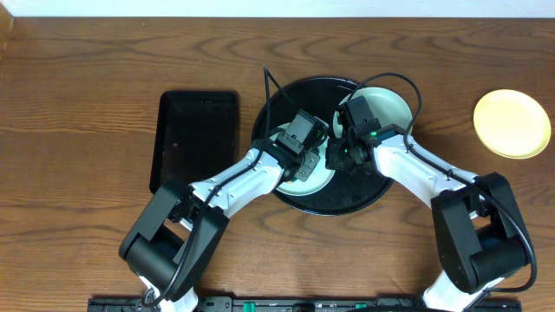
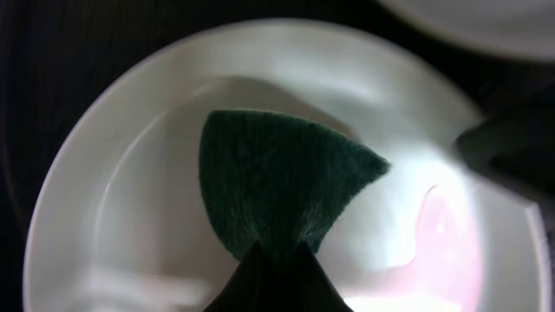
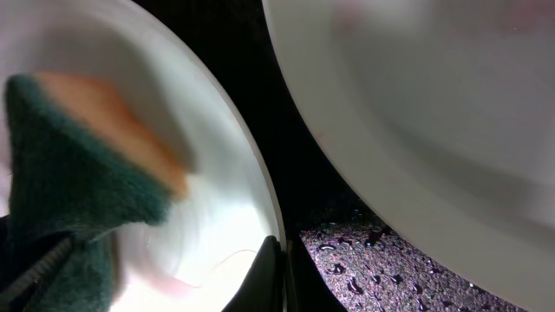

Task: Clean dirty plates on tray and stack at the side
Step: 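Scrub the left pale green plate with the sponge while right gripper holds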

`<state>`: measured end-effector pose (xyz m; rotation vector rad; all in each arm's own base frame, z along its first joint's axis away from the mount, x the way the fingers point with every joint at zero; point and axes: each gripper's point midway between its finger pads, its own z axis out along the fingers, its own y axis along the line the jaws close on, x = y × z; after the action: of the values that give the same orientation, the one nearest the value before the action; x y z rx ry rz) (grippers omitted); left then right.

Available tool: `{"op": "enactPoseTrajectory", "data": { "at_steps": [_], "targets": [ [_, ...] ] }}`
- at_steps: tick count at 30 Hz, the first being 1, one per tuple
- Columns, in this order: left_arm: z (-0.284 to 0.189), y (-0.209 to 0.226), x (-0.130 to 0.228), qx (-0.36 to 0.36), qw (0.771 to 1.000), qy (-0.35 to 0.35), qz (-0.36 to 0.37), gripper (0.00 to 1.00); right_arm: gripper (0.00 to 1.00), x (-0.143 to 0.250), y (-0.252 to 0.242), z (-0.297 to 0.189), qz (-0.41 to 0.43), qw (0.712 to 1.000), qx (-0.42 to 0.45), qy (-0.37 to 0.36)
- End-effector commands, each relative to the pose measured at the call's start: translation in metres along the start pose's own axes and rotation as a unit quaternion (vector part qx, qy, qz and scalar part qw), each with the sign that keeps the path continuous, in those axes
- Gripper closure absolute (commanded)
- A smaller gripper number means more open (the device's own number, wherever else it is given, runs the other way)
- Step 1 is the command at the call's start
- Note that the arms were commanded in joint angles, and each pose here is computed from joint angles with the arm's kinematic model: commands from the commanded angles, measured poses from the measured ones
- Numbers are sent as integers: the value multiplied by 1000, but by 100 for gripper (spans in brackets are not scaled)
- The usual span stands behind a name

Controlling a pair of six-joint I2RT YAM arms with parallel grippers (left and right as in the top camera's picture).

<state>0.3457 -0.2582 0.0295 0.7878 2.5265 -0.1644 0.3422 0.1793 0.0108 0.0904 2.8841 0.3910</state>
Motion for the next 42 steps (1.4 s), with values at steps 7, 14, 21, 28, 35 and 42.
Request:
{"op": "enactPoseTrajectory", "data": {
  "at_steps": [7,14,21,28,35,42],
  "targets": [
    [4,12,-16,-2,999,-36,-27,92,99,12,2,6,-12,1000,-3,23],
    [5,57,-19,-42,996,-44,-65,93,99,14,2,6,-12,1000,-2,26],
    [5,78,-3,-57,995,-15,-84,93,99,16,1,6,-11,1000,0,30],
    [6,31,13,24,998,24,-56,92,99,15,1,6,-11,1000,0,29],
    [4,1,24,53,997,47,-18,93,99,15,1,6,-11,1000,0,29],
    [-3,-25,30,82,994,57,35,92,99,15,1,6,-11,1000,-1,28]
  ]
}}
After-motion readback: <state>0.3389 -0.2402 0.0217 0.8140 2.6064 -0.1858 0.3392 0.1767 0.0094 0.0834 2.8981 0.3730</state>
